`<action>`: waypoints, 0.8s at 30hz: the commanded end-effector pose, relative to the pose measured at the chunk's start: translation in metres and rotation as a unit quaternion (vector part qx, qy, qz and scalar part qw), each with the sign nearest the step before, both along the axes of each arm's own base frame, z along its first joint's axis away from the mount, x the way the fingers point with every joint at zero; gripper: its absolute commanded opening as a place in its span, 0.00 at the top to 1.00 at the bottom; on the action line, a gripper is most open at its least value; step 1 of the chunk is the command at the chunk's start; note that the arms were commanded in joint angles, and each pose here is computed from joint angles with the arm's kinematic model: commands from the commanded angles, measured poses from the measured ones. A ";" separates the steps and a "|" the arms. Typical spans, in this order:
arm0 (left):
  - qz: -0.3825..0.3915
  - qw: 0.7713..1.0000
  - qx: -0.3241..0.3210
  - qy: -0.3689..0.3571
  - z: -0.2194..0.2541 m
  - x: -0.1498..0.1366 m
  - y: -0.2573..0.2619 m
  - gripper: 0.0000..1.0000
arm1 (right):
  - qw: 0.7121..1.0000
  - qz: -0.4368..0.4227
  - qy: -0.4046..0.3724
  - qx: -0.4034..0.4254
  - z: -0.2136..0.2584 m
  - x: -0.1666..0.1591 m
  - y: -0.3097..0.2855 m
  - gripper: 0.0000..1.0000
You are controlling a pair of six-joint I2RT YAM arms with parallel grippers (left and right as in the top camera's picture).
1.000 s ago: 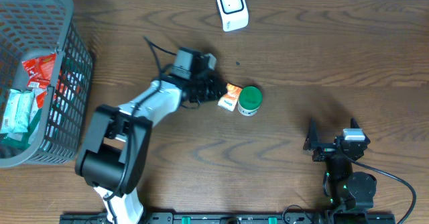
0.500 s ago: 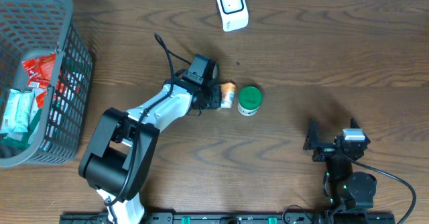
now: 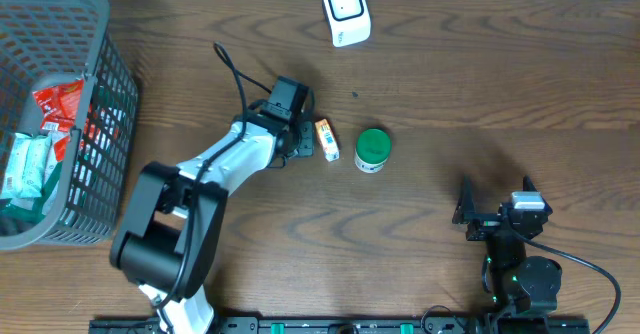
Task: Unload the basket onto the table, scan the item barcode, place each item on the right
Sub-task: 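Lower the tissue pack onto the table left of the jar and release, then move the left gripper back over the basket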
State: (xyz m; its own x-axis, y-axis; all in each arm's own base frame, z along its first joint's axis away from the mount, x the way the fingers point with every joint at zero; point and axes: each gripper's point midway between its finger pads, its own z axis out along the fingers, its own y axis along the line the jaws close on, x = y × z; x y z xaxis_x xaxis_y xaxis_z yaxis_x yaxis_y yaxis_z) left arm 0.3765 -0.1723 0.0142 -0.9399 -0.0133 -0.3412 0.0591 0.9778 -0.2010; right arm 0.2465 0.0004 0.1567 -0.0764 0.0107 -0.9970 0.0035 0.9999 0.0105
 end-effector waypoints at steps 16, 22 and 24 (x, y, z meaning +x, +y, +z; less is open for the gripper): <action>0.029 0.997 -0.042 -0.060 0.087 0.012 -0.027 0.31 | 1.000 0.003 0.002 0.005 -0.001 0.000 0.001 0.01; 0.051 0.997 -0.019 -0.062 0.068 0.013 -0.039 0.31 | 1.000 0.003 0.002 0.005 -0.001 0.000 0.001 0.01; 0.046 0.997 -0.018 -0.058 0.062 0.011 -0.044 0.31 | 1.000 0.003 0.002 0.005 -0.001 0.000 0.001 0.01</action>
